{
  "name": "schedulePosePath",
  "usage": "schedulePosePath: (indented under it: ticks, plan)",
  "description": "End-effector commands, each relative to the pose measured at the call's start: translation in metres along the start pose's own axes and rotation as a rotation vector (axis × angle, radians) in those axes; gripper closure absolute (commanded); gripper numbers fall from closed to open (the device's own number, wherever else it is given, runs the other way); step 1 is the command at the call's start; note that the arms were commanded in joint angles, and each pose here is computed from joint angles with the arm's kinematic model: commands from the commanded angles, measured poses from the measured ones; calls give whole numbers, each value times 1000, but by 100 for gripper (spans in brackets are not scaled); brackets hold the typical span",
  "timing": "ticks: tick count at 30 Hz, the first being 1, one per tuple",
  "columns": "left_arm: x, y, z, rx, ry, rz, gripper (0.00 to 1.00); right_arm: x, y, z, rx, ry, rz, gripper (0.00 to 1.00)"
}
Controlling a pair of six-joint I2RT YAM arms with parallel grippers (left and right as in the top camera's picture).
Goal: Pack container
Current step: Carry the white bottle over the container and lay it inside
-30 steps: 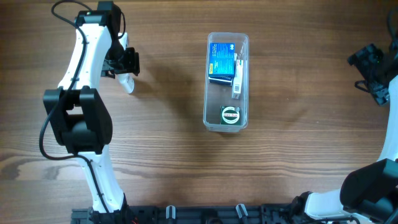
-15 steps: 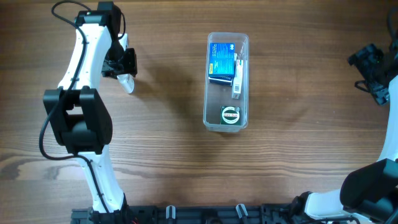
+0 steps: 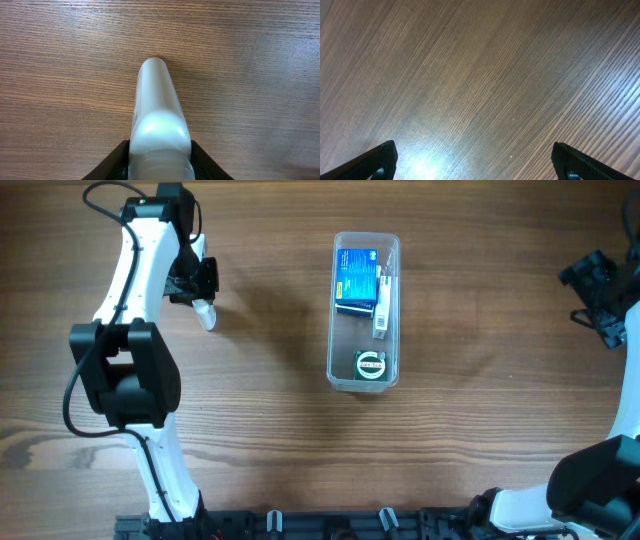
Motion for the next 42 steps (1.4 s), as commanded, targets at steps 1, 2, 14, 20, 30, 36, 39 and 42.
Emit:
schedulePosePath:
  ticks: [1,2,14,20,30,36,39,42]
  plan:
    - [-1,-1,4,12,-10,-4,65,-4,0,5,3,-23,17,0]
    - [-1,-1,4,12,-11,-3,64,-4,0,5,3,-23,17,0]
    - [-21,-4,-17,-20,-125,8,67,-4,0,5,3,-23,17,0]
    - [-37,-13,-83,-158,-245,37,68,-4,0,5,3,-23,18,0]
    - [-113,-97,-218,-445,-415,187,66,-4,0,5,3,-23,17,0]
    - [-176,-138,-217,-387,-475,284,65,-4,0,5,3,-23,17,0]
    - [-201,-151,-211,-360,-491,312,64,-4,0,5,3,-23,17,0]
    - [-219,-157,-205,-354,-496,340,65,-4,0,5,3,-23,17,0]
Point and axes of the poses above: each gripper's point midway between its finger pads, its own z axis out along the fingers, its own x axis along the line the jaws close on, y = z × x, the point moved 2 cm from there along -z, back along the fingers, and after that the axes turned 5 degrees about -z, right-handed, at the moved point
